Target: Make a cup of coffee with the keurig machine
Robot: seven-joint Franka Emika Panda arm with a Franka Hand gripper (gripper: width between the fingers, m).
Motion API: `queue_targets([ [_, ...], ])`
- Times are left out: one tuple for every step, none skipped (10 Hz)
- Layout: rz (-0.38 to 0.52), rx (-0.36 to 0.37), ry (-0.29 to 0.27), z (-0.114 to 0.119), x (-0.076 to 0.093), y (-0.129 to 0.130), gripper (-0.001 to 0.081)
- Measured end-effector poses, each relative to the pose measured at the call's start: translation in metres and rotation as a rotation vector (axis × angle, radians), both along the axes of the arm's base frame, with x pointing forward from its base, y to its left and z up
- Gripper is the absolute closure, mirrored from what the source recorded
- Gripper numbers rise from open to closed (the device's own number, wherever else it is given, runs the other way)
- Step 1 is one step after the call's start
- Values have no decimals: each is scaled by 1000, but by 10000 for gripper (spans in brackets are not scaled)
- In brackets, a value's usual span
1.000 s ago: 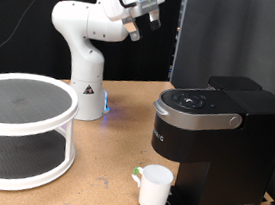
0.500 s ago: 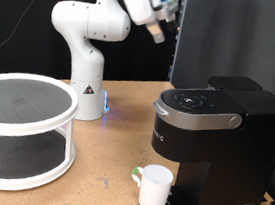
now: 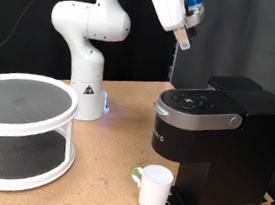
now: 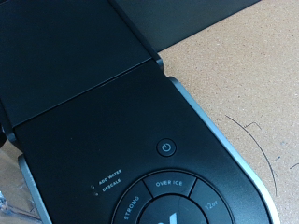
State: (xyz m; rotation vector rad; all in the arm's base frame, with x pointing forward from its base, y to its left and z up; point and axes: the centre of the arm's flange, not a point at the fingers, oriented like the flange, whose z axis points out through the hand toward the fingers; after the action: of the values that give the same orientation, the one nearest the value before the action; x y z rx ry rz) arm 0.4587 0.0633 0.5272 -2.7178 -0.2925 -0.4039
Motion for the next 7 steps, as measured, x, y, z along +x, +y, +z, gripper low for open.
queue_targets([
  [66, -10, -5, -2, -2, 2, 0],
  [130, -18, -11, -4, -3, 4, 0],
  [176, -28, -22, -4, -3, 6, 0],
  [192, -32, -31, -2, -2, 9, 0],
  [199, -47, -51, 2, 0, 11, 0],
  [225, -70, -69, 7, 3, 14, 0],
  [266, -86, -76, 13, 6, 15, 0],
])
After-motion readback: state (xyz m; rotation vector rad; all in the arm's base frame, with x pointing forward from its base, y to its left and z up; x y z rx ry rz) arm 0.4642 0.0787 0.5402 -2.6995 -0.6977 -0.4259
